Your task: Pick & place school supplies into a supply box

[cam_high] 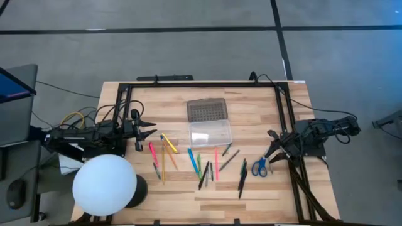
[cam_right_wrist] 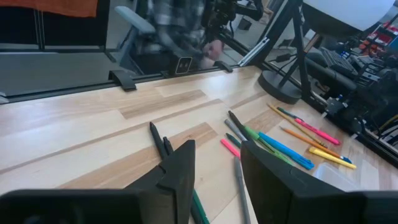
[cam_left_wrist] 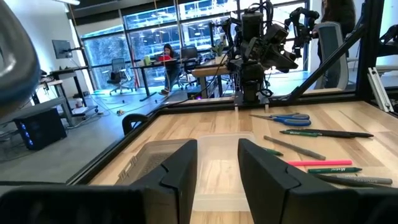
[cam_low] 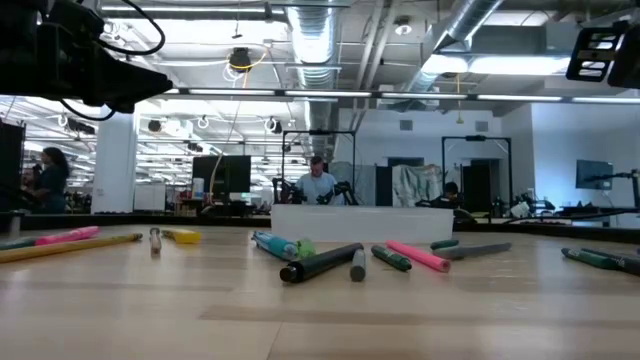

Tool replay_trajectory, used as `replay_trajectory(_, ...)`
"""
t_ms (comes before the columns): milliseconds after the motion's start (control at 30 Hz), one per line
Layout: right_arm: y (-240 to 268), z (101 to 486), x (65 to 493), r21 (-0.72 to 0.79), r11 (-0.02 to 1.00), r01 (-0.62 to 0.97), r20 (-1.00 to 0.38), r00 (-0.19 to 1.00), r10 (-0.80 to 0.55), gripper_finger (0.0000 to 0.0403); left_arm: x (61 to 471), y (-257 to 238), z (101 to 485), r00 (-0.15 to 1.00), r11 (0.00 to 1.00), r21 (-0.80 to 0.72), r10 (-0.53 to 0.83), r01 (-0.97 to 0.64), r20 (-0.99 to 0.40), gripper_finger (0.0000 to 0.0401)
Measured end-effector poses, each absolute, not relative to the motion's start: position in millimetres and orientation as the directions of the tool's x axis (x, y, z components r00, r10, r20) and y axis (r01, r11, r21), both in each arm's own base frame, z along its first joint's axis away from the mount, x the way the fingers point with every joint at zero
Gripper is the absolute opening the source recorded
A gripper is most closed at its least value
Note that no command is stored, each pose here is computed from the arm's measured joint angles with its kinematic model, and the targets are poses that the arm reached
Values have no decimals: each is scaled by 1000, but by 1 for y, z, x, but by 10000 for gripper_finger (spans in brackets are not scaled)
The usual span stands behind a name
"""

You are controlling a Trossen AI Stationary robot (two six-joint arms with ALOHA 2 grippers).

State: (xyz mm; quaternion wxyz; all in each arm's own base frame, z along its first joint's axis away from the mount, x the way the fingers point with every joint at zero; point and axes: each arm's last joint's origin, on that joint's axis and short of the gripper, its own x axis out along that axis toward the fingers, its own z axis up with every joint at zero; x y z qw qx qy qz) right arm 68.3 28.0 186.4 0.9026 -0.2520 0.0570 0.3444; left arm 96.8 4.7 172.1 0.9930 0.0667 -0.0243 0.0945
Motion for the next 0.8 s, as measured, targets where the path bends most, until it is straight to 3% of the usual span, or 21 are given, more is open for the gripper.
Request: replay_trajectory(800,28,186,68,-416,636,-650,-277,756,593,123,97,5,172,981,973,128,184,-190,60,112)
